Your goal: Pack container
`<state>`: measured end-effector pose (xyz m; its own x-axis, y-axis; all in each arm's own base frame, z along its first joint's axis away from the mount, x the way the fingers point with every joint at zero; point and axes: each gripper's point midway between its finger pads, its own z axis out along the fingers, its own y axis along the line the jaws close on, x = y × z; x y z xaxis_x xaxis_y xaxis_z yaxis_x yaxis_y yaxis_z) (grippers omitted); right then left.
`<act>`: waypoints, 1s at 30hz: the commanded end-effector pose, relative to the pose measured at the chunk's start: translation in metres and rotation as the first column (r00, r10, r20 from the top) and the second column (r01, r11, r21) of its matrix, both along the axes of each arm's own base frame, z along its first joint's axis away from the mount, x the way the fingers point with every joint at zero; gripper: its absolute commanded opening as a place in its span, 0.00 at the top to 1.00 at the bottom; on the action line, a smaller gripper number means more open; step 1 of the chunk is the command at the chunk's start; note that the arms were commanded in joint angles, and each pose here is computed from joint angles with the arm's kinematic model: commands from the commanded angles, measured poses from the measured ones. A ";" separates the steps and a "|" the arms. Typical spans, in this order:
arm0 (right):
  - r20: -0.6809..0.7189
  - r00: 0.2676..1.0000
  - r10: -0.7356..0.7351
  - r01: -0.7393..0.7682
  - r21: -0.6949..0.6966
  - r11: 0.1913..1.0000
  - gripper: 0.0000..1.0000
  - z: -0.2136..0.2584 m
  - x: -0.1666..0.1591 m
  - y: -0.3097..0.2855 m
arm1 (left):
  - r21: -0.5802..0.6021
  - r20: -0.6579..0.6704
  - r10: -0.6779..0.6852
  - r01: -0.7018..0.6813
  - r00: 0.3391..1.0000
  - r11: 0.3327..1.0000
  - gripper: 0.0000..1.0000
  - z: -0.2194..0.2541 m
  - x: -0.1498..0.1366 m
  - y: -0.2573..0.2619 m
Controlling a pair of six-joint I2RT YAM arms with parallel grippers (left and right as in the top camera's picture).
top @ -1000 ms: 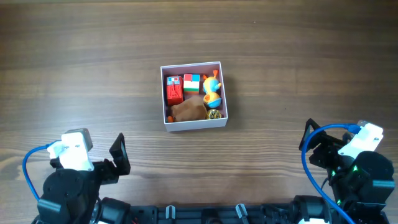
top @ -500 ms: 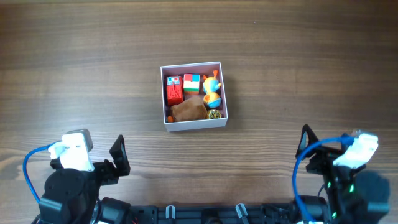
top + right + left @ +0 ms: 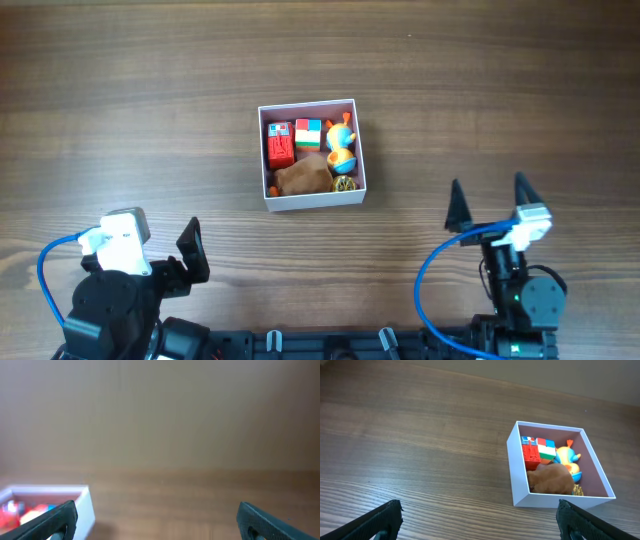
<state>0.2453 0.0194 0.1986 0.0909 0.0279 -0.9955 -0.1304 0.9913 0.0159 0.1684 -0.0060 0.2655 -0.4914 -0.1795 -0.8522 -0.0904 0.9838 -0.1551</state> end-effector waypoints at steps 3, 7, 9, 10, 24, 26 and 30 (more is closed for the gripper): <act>-0.074 0.996 0.048 -0.052 -0.059 0.997 0.00 -0.021 -0.001 0.012 | -0.006 0.004 0.008 -0.008 1.000 1.000 0.00 0.000 0.000 0.001; -0.076 0.996 0.054 -0.055 -0.023 0.998 0.00 -0.020 -0.001 0.012 | -0.006 0.004 0.008 -0.008 1.000 1.000 0.00 0.000 0.000 0.001; -0.078 0.996 0.054 -0.056 -0.022 0.998 0.00 -0.020 -0.001 0.012 | -0.006 0.004 0.008 -0.008 1.000 1.000 0.00 0.000 0.000 0.001; -0.080 0.995 0.054 -0.056 -0.022 0.998 0.00 -0.021 -0.001 0.012 | -0.006 0.004 0.008 -0.008 1.000 1.000 0.00 0.000 0.000 0.001; -0.080 0.995 0.051 -0.053 -0.022 0.998 0.00 -0.021 -0.001 0.012 | -0.006 0.004 0.008 -0.008 1.000 1.000 0.00 0.000 0.000 0.001; -0.080 0.995 0.051 -0.053 -0.022 0.998 0.00 -0.021 -0.001 0.012 | 0.012 -0.009 0.010 -0.010 1.000 1.000 0.00 -0.003 -0.002 0.003; -0.080 0.995 0.051 -0.053 -0.022 0.998 0.00 -0.021 -0.001 0.012 | -0.056 -0.027 0.063 -0.065 0.998 0.996 0.00 -0.014 -0.006 0.008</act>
